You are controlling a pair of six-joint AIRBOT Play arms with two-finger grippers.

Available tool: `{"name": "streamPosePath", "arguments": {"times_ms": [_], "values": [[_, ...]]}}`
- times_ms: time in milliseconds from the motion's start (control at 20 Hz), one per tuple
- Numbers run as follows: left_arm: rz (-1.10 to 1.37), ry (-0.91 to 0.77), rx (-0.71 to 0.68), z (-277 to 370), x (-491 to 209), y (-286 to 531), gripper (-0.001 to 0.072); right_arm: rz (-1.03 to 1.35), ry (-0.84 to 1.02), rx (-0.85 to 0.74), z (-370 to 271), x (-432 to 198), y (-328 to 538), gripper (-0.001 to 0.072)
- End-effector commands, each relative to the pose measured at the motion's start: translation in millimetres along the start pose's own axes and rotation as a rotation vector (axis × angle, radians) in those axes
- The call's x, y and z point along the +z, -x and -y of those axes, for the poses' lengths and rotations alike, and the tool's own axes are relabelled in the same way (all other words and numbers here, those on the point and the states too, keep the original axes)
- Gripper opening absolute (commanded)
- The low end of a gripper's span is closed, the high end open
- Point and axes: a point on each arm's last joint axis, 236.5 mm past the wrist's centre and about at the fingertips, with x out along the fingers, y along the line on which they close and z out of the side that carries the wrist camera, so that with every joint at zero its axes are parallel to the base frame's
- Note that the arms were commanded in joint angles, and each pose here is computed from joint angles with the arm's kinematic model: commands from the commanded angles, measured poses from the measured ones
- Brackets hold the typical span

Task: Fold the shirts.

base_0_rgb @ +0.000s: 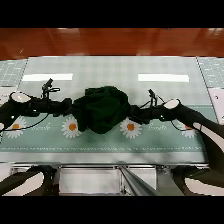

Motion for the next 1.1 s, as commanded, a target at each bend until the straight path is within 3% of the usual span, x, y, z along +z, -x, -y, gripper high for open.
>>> {"name": "streamPosePath", "arguments": {"times_ms": [0,200,250,300,350,550,700,850,1050], "values": [[-0.003,0.0,-0.002,1,0,0,0.0019,-0.037,0.011,0.013,-7,12,-15,0.0409],[-0.003,0.0,-0.002,1,0,0,0.0019,-0.049,0.025,0.03,-19,25,-23,0.0382],[-0.002,0.0,-0.002,0,0,0,0.0019,-0.05,0.035,0.033,-20,28,-23,0.0254],[-0.002,0.0,-0.002,0,0,0,0.0019,-0.047,0.071,0.039,-24,30,-23,0.0079],[-0.002,0.0,-0.002,1,0,0,0.0019,-0.047,0.114,0.048,-28,31,-21,0.002],[0.017,0.01,-0.021,3,13,17,0.0019,-0.094,0.27,-0.015,-36,32,5,0.0019],[0.142,-0.062,-0.058,31,58,67,0.0019,0.102,0.394,-0.043,-80,82,85,0.0019],[0.376,-0.241,-0.095,103,116,147,0.0019,0.372,0.561,-0.066,-151,120,205,0.0018],[0.659,-0.497,-0.141,218,149,266,0.0018,0.538,0.793,-0.112,-230,86,332,0.0019]]}}
